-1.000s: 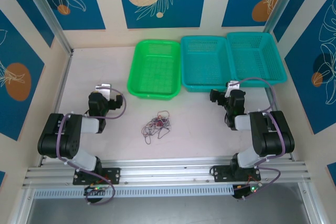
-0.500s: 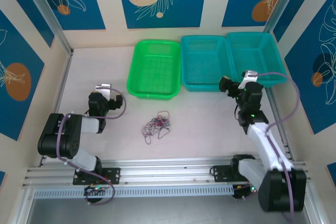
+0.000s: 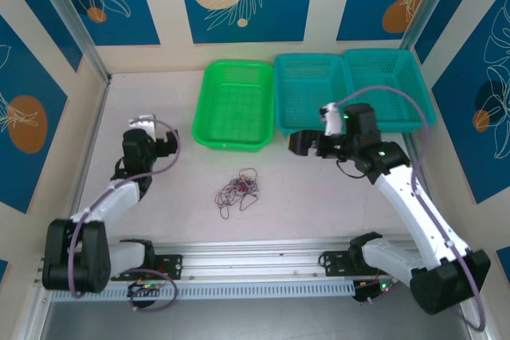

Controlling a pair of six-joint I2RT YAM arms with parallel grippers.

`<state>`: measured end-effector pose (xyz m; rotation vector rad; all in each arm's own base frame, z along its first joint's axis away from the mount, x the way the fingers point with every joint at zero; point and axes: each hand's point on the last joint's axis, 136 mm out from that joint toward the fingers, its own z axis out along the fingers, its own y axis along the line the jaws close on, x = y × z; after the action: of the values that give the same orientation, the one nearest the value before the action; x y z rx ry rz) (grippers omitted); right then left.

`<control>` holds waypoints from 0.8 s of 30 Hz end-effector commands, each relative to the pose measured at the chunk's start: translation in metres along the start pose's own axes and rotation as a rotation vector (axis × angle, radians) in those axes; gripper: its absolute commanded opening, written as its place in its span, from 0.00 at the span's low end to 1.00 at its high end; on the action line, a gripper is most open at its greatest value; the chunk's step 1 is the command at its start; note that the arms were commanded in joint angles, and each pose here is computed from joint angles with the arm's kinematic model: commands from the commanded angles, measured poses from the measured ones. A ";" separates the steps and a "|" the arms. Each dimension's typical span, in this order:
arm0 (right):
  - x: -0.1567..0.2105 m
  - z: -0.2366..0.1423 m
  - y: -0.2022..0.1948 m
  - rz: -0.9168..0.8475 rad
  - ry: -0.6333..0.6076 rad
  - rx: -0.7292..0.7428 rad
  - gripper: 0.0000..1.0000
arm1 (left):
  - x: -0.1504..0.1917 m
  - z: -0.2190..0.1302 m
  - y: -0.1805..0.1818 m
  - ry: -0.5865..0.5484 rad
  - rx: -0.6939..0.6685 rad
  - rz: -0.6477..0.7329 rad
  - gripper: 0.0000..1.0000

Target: Untangle the cables

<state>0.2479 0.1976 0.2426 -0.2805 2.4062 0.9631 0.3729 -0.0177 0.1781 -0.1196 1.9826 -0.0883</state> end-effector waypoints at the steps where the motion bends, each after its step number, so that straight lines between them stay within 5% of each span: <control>1: 0.036 0.021 0.026 -0.056 0.192 -0.050 0.99 | 0.057 -0.028 -0.028 0.309 0.074 -0.241 1.00; 6: 0.070 0.071 0.034 -0.196 0.345 0.008 0.99 | 0.088 -0.073 -0.085 0.487 0.156 -0.462 0.97; 11: 0.087 0.114 0.026 -0.334 0.412 0.097 0.99 | 0.145 -0.119 -0.126 0.712 0.204 -0.579 0.74; 16: 0.089 0.139 0.009 -0.356 0.379 0.139 0.98 | 0.168 -0.147 -0.164 0.824 0.285 -0.522 0.52; 21: 0.096 0.150 -0.002 -0.338 0.388 0.155 0.97 | 0.186 -0.148 -0.177 0.886 0.288 -0.429 0.42; 24: 0.100 0.154 -0.005 -0.336 0.390 0.154 0.98 | 0.196 -0.145 -0.194 0.901 0.399 -0.383 0.40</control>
<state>0.2234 0.3003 0.1000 -0.8474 2.6523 0.6242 0.1714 -0.2171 0.0812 -0.2930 2.7622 -0.8157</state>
